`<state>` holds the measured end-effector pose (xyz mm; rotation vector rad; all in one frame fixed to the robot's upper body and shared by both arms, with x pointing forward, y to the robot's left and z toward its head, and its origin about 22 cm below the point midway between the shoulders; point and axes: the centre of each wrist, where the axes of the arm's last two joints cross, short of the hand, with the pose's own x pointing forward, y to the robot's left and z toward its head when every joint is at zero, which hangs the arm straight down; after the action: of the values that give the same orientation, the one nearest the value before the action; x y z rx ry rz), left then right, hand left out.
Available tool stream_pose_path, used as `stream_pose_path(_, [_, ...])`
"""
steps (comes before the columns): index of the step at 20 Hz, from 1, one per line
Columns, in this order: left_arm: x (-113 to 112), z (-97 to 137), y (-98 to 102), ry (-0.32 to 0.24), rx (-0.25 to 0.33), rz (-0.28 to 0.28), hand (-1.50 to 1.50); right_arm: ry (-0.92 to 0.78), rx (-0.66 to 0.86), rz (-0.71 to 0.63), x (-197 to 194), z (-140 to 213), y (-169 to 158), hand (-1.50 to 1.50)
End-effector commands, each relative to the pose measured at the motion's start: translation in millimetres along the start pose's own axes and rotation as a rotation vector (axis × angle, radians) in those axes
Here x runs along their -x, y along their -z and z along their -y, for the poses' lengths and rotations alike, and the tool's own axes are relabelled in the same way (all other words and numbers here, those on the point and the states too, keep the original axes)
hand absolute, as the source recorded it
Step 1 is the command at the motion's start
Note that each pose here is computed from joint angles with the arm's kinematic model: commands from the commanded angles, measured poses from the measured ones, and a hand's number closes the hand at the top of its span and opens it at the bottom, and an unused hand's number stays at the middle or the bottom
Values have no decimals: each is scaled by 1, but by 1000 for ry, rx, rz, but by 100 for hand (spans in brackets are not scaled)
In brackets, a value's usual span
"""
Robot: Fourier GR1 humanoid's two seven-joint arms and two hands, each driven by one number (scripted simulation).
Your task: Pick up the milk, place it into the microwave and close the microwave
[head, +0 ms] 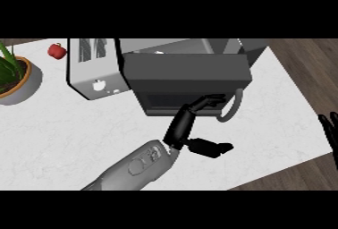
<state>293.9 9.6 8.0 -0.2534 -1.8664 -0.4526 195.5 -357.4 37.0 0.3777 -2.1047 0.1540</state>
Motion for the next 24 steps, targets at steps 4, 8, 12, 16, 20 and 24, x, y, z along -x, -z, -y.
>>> stream_pose_path(4, [-16, -7, 30, -1, -72, 53, -150, 35, -41, 27, -8, 4, 15, -150])
stream_pose_path(8, [-17, -11, 39, 3, -106, 68, -150, 50, -83, 39, -13, 7, 24, -150])
stream_pose_path(12, [-17, -14, 46, 18, -121, 79, -150, 69, -101, 47, -17, 9, 32, -150])
stream_pose_path(16, [-19, -17, 53, 19, -140, 81, -150, 80, -130, 53, -20, 12, 40, -150])
stream_pose_path(20, [-22, -17, 59, 10, -146, 78, -150, 91, -152, 51, -21, 11, 49, -150])
stream_pose_path(24, [-19, -19, 59, 15, -158, 89, -150, 73, -154, 66, -31, 18, 55, -150])
